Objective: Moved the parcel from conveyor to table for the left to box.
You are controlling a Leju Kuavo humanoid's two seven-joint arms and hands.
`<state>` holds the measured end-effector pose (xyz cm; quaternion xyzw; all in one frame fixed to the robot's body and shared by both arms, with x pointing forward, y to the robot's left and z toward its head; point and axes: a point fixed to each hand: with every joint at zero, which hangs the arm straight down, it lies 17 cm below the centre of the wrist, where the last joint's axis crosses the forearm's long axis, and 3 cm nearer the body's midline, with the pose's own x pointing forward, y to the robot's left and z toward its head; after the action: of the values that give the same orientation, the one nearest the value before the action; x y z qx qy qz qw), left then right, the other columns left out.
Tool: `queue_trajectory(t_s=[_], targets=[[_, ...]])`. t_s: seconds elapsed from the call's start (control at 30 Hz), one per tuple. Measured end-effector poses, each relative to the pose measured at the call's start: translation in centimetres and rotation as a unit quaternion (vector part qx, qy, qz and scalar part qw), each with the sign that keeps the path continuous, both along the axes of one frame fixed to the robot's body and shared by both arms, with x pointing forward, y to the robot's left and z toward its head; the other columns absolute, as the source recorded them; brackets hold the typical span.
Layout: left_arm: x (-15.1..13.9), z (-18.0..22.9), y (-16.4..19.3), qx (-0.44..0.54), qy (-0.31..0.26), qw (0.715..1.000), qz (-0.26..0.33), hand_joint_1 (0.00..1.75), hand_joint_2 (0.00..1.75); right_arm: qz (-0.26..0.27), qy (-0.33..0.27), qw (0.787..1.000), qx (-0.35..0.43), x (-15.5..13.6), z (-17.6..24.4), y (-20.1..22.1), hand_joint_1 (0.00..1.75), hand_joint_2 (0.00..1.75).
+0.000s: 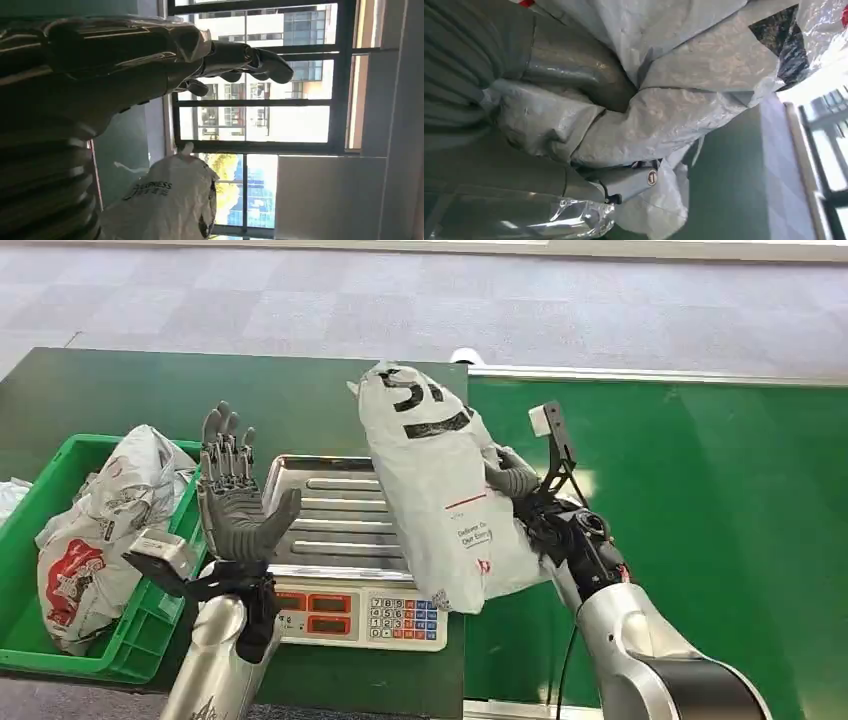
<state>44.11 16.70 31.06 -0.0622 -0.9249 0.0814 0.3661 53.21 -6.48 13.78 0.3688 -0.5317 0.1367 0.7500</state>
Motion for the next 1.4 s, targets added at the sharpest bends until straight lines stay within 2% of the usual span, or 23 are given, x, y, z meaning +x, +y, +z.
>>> queue_trajectory(t_s=[0.1,0.2,0.43,0.57,0.6,0.63,0.67,0.7,0.73,0.77,0.83,0.9,0.97,1.1,1.17,1.3,1.4], targets=[[0.1,-0.1,-0.6,0.003,0.002,1.000,-0.009,0.00,1.75,0.062,-0.001,0.998,0.012,-2.5,-0.5,1.3,1.75,1.75],[0.2,-0.4,-0.8,0.003,0.006,1.000,-0.011,0.00,1.75,0.101,-0.009,0.995,0.016,-4.0,-0.4,2.4,1.75,1.75],[0.2,-0.6,-0.6,0.002,0.008,1.000,-0.009,0.00,1.75,0.134,-0.013,0.991,0.026,-5.4,-0.1,4.0,1.75,1.75],[0.2,-0.8,-0.4,0.001,0.011,1.000,-0.007,0.00,1.75,0.133,-0.032,0.990,0.016,-5.5,-0.1,4.6,1.75,1.75],[0.2,-0.9,-0.4,0.001,0.011,1.000,-0.006,0.00,1.75,0.133,-0.036,0.990,0.011,-5.5,-0.2,4.7,1.19,1.75],[0.2,-1.0,-0.3,0.001,0.012,1.000,-0.004,0.00,1.75,0.126,-0.044,0.991,-0.001,-5.2,-0.4,4.6,0.12,1.75],[0.2,-1.1,0.0,0.002,0.015,1.000,0.005,0.00,1.75,0.107,-0.065,0.992,-0.028,-4.4,-0.9,4.4,0.00,1.75],[0.1,-1.3,0.5,0.001,0.017,1.000,0.016,0.00,1.75,0.074,-0.103,0.989,-0.074,-3.1,-1.3,4.1,0.00,1.75],[-0.1,-1.4,1.0,-0.001,0.019,0.999,0.026,0.00,1.75,0.043,-0.150,0.979,-0.130,-1.7,-1.5,3.7,0.00,1.75],[-0.4,-1.6,1.6,-0.004,0.020,0.999,0.036,0.00,1.75,0.011,-0.214,0.956,-0.201,0.0,-1.3,3.2,0.00,1.75],[-1.1,-1.7,2.5,0.000,0.018,0.998,0.053,0.00,1.75,-0.027,-0.323,0.897,-0.302,2.0,0.5,2.9,0.00,1.75],[-1.5,-1.5,2.9,0.002,0.014,0.998,0.063,0.00,1.75,-0.039,-0.405,0.839,-0.362,2.7,2.4,3.4,0.00,1.75],[-1.8,-1.3,3.2,0.004,0.010,0.998,0.068,0.00,1.75,-0.034,-0.447,0.807,-0.383,2.6,3.4,4.5,0.00,1.75],[-2.1,-1.0,3.5,0.004,0.005,0.997,0.071,0.00,1.75,-0.010,-0.475,0.788,-0.391,1.6,3.6,6.1,0.00,1.75],[-2.2,-0.9,3.6,0.004,0.004,0.997,0.072,0.00,1.75,-0.013,-0.496,0.771,-0.400,1.6,4.1,6.4,0.00,1.75],[-2.2,-0.7,3.6,0.002,0.002,0.997,0.071,0.00,1.75,-0.040,-0.586,0.691,-0.421,1.2,6.3,6.8,0.00,1.75],[-1.9,-0.1,3.4,-0.001,-0.005,0.998,0.064,0.00,1.75,-0.072,-0.667,0.604,-0.430,0.0,8.4,7.2,0.00,1.75]])
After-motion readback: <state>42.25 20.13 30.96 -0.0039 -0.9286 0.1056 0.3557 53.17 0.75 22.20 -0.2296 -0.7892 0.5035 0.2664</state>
